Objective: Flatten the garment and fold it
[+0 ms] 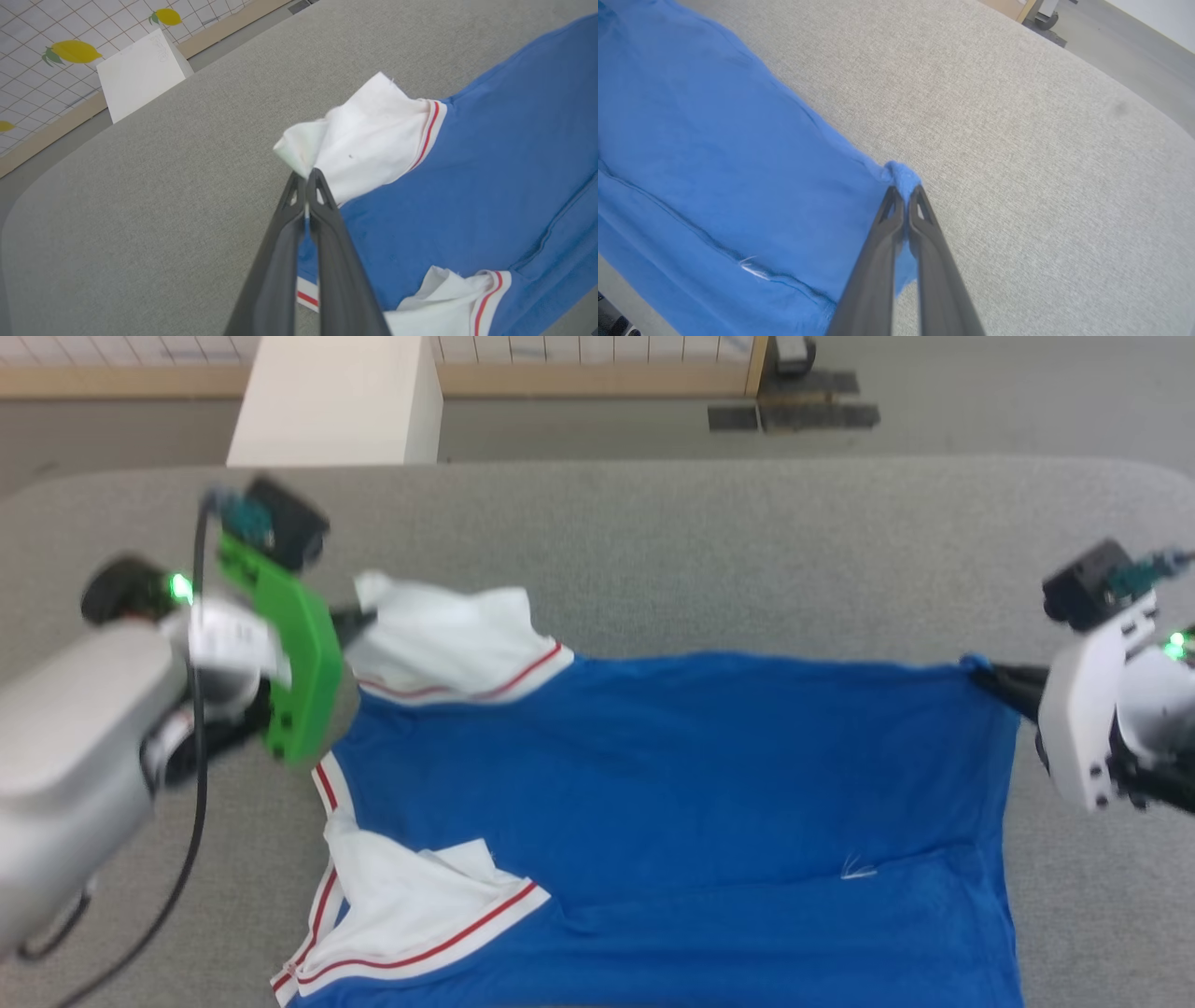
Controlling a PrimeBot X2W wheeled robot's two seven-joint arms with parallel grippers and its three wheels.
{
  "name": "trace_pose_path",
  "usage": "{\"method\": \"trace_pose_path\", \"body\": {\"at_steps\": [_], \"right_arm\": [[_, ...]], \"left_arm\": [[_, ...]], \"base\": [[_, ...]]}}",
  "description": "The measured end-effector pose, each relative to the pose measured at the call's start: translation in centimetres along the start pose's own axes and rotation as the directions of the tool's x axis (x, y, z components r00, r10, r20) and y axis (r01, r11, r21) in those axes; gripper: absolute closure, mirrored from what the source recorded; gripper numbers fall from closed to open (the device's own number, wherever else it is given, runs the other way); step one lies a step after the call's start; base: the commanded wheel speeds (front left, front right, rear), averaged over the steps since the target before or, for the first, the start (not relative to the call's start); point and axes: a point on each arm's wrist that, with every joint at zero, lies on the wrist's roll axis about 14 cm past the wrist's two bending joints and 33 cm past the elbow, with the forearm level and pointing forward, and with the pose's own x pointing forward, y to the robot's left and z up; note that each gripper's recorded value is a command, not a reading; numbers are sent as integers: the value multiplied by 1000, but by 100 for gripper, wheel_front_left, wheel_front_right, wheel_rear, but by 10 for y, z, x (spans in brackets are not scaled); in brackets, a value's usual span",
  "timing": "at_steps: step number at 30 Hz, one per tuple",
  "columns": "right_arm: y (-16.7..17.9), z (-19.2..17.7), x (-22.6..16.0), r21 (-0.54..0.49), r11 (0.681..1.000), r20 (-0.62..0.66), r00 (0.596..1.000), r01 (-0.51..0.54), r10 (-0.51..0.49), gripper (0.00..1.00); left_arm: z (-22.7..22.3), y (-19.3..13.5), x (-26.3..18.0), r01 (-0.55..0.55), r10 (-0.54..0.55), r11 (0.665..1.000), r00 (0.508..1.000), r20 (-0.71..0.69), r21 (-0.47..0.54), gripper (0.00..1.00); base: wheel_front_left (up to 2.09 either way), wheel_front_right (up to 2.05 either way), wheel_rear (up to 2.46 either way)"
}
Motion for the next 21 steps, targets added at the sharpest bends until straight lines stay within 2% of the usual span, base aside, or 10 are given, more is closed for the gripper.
{"method": "trace_pose_path", "body": {"at_steps": [5,10,17,21], "right_arm": [[3,-13,-23,-4,1000,36,999,11,-11,100],[16,-43,-36,-1,1000,15,1000,-13,13,100],[42,-93,-28,56,996,-66,995,-71,74,100],[53,-115,-18,89,992,-107,990,-85,94,100]], "left_arm": [[-33,-25,-25,5,-5,1000,1000,-19,-10,100],[-84,-61,-48,26,-32,996,997,-72,-90,100],[-152,-89,-57,23,-67,976,978,-198,-215,100],[-173,-94,-51,10,-77,962,969,-234,-274,100]], "base": [[0,0,0],[0,0,0],[0,0,0],[0,0,0]]}}
